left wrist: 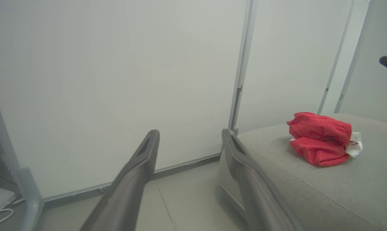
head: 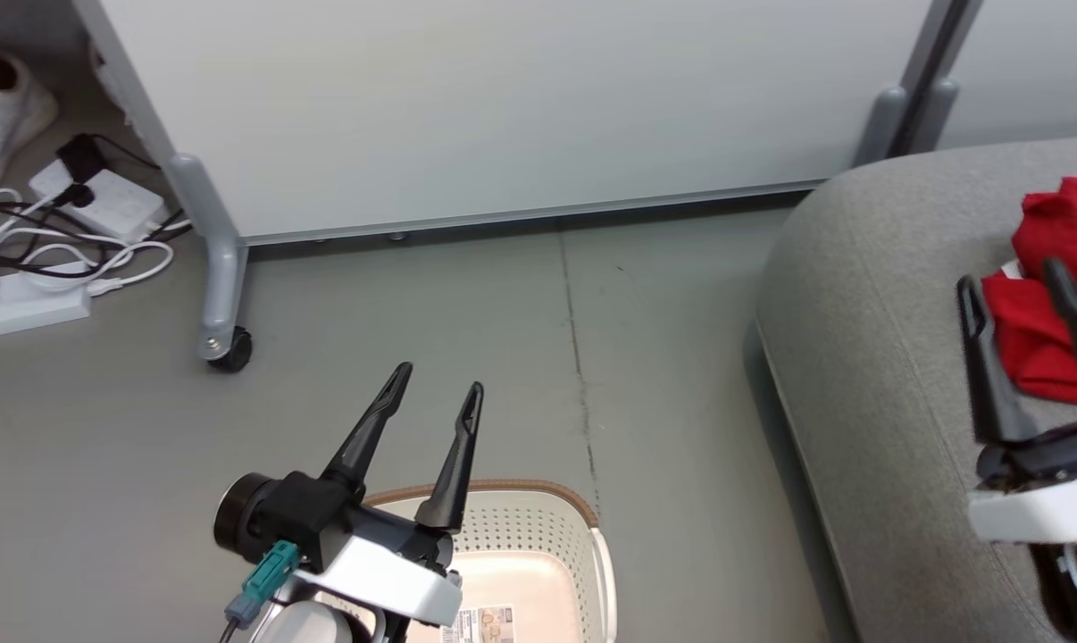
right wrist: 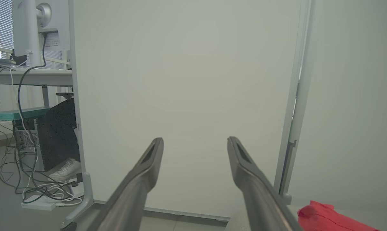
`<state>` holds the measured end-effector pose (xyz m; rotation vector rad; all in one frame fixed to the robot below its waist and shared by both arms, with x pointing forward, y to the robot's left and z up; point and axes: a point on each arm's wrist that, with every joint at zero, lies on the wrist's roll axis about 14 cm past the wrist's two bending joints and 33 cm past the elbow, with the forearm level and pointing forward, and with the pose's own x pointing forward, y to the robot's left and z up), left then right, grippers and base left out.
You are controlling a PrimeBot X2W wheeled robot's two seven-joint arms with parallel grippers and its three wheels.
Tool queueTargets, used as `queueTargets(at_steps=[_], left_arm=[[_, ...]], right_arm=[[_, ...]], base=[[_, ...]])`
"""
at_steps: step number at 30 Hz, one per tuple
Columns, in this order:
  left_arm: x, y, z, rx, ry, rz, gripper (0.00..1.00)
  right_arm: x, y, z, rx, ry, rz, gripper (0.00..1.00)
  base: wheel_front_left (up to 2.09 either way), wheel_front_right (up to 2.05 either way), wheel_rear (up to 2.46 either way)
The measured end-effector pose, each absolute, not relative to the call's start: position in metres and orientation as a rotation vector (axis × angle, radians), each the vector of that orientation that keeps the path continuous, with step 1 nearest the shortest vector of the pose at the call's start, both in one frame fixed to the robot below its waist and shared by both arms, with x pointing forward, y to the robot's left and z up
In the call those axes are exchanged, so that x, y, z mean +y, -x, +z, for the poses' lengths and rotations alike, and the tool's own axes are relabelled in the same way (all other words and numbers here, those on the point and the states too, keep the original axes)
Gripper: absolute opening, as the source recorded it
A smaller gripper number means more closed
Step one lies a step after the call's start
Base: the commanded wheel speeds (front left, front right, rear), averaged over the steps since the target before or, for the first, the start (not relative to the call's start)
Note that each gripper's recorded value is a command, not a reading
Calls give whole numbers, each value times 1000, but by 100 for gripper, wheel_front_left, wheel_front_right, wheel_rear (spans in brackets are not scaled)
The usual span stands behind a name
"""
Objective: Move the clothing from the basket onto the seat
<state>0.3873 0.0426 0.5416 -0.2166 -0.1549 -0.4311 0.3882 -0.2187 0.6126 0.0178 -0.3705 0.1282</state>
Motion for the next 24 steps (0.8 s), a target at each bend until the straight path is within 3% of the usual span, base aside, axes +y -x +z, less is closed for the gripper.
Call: queueTargets(at_steps=[10,24], left_arm=[[104,-371,512,-77,207,-208,100],[121,-355,484,7,230,-121,100]], right_arm=[[-179,-389,566,-252,-92,159,100],[-159,-381,521,-122,-63,165,100]], base=[[0,0,0],[0,0,0]])
